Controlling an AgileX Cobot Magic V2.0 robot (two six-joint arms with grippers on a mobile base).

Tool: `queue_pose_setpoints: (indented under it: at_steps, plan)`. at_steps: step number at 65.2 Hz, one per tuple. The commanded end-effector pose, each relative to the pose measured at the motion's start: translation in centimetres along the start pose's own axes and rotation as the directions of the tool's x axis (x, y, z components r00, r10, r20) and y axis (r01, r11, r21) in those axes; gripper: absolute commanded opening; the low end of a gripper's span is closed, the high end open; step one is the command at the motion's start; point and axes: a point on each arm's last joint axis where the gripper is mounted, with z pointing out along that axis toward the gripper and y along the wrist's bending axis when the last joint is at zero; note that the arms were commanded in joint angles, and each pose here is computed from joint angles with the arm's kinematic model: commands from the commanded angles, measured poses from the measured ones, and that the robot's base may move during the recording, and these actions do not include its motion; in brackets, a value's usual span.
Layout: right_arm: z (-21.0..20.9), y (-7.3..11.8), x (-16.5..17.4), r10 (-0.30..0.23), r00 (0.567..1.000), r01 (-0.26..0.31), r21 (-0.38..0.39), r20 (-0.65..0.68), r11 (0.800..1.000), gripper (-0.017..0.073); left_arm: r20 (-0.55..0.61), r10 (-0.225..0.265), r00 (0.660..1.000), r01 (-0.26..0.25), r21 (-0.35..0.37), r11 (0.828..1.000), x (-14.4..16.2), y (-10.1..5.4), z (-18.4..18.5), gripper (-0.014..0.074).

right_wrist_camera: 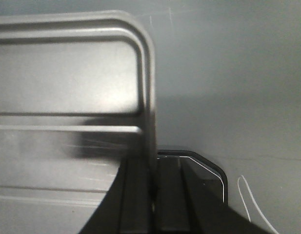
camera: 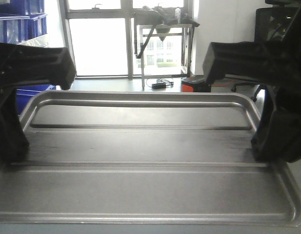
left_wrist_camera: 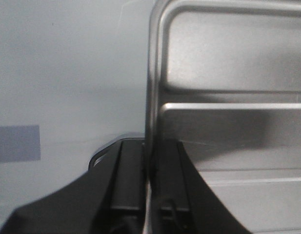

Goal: Grab silver tray and place in blue box
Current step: 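Turn the base while holding the tray level in both grippers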

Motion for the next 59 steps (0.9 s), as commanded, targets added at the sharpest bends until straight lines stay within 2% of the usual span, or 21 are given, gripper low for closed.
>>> queue_pose_setpoints:
  at_steps: [1,59]
  plan:
    - [-1.23,0.72,-0.91,0.007,0.998,-0.002,-0.077,0.062,0.997,0.0053,0.057,-0.005,0.998,0.001,0.068,0.998,-0.67,-0.61,-1.27,-0.0006]
    - [-1.23,0.68,-0.95,0.001,0.998,0.004,-0.072,0.066,0.997,0.0053,0.058,-0.004,0.998,0.0,0.067,0.998,-0.69,-0.6,-1.27,-0.0006]
